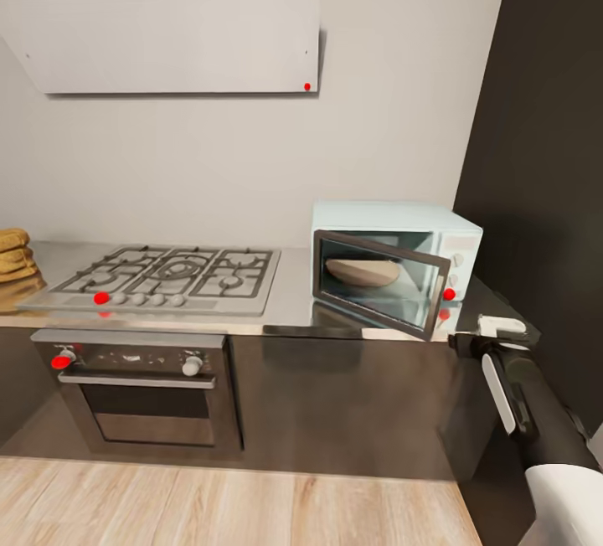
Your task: In the kitchen, take the popcorn bag from the countertop, put it into the microwave, and heat it until the popcorn is cooked so the cooked popcorn ends up inside the bag.
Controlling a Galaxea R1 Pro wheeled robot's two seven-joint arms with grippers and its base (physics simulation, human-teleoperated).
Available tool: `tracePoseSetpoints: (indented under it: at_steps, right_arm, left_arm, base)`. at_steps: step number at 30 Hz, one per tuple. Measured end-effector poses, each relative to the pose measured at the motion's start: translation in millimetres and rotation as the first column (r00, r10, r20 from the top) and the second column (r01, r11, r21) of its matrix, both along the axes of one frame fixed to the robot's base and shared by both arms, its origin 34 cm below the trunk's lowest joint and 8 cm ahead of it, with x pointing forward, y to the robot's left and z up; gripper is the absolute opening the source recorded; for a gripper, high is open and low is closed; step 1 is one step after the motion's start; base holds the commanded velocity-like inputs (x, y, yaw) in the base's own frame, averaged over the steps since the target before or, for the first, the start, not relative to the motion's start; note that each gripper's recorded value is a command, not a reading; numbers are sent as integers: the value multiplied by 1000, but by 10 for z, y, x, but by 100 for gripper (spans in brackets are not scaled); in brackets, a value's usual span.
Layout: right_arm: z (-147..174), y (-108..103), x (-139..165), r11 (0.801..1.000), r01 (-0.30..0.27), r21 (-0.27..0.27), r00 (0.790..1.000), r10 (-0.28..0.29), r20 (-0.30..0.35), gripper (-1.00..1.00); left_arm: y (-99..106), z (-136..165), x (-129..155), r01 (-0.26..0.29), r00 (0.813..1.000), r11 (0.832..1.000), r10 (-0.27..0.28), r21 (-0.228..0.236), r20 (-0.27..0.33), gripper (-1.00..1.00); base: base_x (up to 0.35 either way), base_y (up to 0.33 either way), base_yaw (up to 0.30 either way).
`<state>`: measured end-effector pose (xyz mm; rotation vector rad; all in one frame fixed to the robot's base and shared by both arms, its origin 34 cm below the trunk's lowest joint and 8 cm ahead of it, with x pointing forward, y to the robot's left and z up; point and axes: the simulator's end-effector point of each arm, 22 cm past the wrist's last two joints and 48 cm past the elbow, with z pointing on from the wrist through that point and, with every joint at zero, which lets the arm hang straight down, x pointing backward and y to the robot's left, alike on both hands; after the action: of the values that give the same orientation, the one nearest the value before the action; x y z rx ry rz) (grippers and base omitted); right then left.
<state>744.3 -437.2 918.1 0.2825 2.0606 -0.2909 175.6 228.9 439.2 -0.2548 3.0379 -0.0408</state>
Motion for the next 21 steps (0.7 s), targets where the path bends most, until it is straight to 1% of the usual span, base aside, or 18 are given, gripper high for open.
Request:
tracePoseSetpoints:
  at_steps: [6,11,12,13,18,21]
  right_arm:
    - [154,-42,8,1000,-4,23,999,3,44,100]
    - [341,-117,22,1000,-4,22,995,2,102,100]
    - [447,-399,-64,993,14,120,985,-34,169,100]
    - [449,-491,-100,990,33,134,983,-57,176,100]
    - [460,-454,-85,991,25,135,982,-49,180,100]
    - [466,-401,-67,990,3,141,983,-29,184,100]
  left_arm:
    - [-1,0,-6,1,1000,1000,-1,0,-1,100]
    - [0,0,0,0,1000,1000,0,0,0,100]
    - [0,0,1,-1,1000,1000,1,0,0,100]
    - [1,-1,3,-1,1000,1000,1,0,0,100]
    - [2,-1,8,-3,1000,1000,3,0,1,100]
    - [1,-1,0,-2,1000,1000,2,0,0,100]
  base:
    - [309,-87,0]
    - [296,-91,0]
    - [155,-49,0]
    - [79,-25,0]
    - [22,-5,0]
    - [108,0,0]
